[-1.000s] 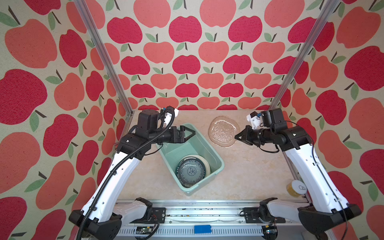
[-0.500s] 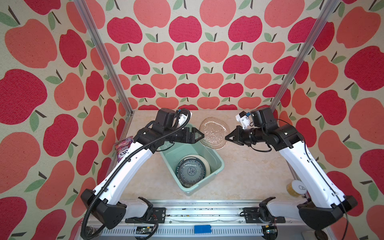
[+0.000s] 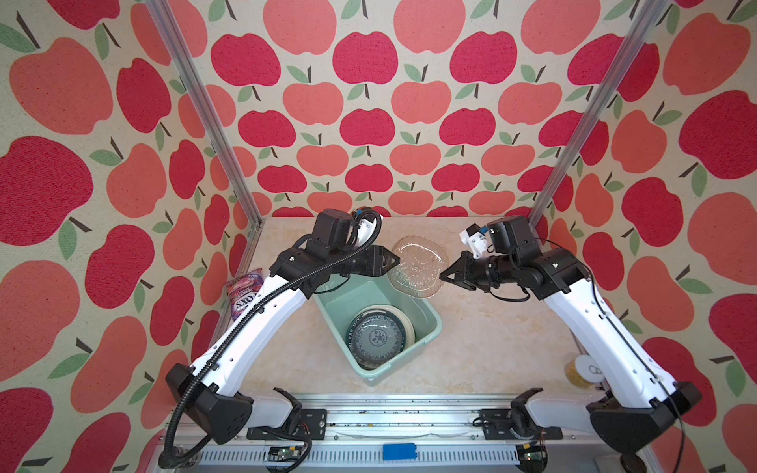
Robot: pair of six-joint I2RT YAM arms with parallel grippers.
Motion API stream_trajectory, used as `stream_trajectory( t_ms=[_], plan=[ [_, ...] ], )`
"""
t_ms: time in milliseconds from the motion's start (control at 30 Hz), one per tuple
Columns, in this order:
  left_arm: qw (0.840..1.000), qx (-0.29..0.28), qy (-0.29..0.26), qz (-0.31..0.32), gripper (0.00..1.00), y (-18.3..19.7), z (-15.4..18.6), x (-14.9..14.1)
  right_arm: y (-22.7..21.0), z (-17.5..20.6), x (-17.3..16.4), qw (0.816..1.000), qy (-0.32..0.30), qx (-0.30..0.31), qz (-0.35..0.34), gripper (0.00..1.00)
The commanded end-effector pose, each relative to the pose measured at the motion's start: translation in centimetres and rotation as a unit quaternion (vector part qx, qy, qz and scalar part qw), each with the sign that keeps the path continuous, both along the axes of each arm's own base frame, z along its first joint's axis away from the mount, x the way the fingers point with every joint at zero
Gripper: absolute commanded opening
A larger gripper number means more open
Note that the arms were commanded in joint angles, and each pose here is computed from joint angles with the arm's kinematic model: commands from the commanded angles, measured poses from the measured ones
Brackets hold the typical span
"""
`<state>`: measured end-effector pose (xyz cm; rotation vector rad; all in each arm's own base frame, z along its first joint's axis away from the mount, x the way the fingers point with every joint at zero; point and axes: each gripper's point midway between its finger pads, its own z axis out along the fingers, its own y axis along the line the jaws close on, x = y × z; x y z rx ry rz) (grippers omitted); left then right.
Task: Place the plates into the plastic bin on the countertop
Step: Place the plate in the plastic bin.
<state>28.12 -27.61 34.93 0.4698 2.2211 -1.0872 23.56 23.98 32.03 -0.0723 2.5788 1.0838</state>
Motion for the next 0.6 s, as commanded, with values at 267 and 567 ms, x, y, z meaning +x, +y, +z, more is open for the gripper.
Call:
stream_trajectory(
  t_ms=[267,567],
  plan=[
    [1.0,0.012,-0.01,0.015,0.0,0.3,-0.4,0.5,0.9,0.2,-0.5,1.0,0.002,0.02,0.012,0.0],
    [0.994,0.082,-0.027,0.065,0.0,4.0,-1.8,0.3,-1.4,1.1,0.1,0.999,-0.027,-0.017,-0.025,0.54]
  ],
)
